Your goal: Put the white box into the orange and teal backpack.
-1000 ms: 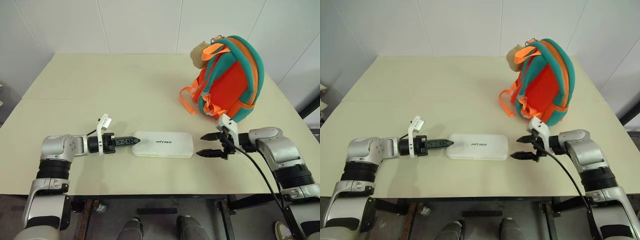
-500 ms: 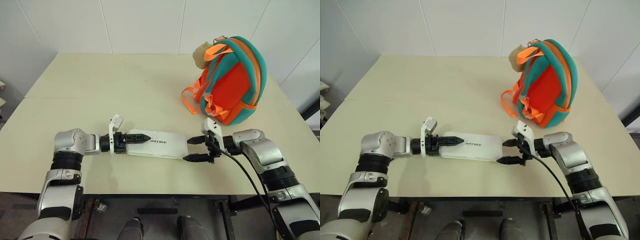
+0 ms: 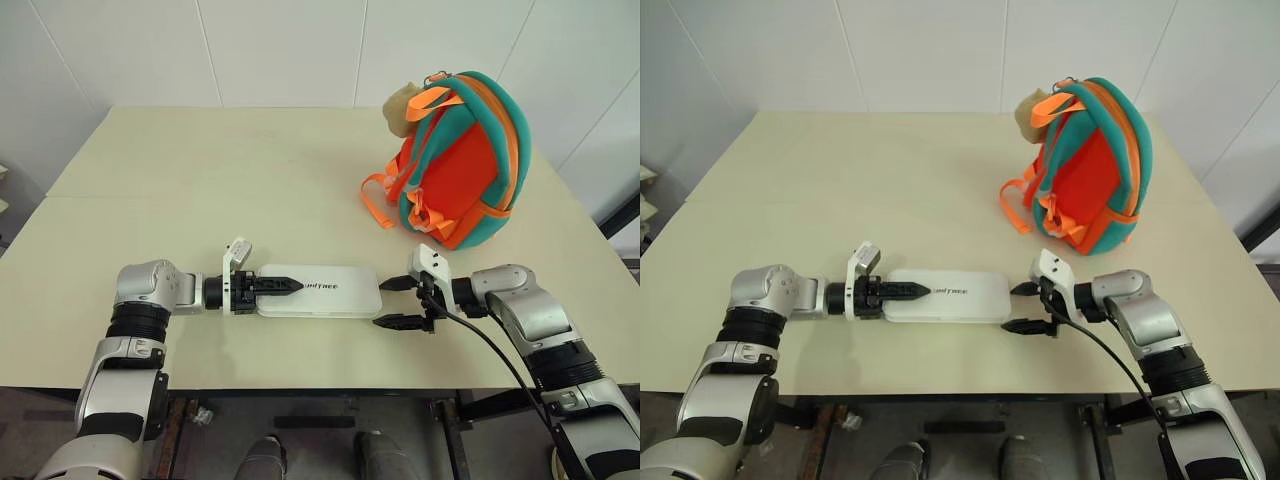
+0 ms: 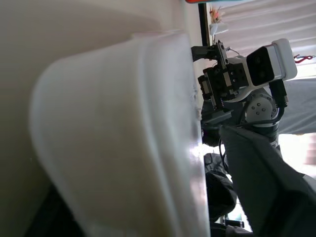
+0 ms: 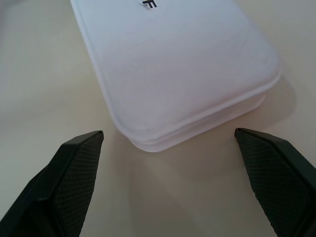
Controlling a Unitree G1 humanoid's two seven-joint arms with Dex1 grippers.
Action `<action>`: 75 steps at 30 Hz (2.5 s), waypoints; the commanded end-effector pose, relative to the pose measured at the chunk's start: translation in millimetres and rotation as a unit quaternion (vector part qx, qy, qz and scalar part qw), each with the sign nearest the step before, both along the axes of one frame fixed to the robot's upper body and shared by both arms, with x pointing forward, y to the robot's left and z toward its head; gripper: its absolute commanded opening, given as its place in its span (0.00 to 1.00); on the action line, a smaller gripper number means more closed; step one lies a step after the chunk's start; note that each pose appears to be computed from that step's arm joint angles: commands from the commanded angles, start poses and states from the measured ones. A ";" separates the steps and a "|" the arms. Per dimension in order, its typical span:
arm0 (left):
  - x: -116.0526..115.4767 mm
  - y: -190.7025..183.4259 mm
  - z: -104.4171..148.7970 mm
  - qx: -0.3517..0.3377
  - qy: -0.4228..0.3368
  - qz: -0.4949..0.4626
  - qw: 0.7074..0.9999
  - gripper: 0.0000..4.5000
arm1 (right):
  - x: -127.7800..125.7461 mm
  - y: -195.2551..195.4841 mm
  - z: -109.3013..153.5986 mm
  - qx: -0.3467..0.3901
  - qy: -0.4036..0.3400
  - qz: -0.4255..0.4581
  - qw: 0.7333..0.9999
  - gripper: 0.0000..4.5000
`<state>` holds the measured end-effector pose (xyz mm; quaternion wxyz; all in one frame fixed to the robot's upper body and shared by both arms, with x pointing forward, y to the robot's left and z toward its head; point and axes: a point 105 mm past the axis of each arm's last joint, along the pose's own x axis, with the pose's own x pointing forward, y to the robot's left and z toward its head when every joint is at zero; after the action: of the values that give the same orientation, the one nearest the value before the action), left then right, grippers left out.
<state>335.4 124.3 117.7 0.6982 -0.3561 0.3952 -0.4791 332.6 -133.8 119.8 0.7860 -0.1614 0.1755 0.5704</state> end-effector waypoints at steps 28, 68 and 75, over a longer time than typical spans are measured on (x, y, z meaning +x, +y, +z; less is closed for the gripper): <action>-17.4 92.7 20.9 0.023 -0.185 0.173 0.967 0.27 | 145.7 -4.2 139.4 0.151 -0.238 -0.427 0.859 1.00; -33.4 116.7 83.9 -0.019 -0.369 0.196 0.908 0.27 | -82.1 48.8 142.1 0.219 0.038 0.170 0.960 0.01; -52.3 97.0 127.6 -0.012 -0.474 0.135 0.870 0.27 | -71.0 42.3 134.0 0.194 0.035 0.149 0.969 0.01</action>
<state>294.1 229.8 217.8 0.8673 -0.1873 0.0084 -0.4611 262.2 -90.2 250.7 0.7034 0.0044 0.0695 0.7073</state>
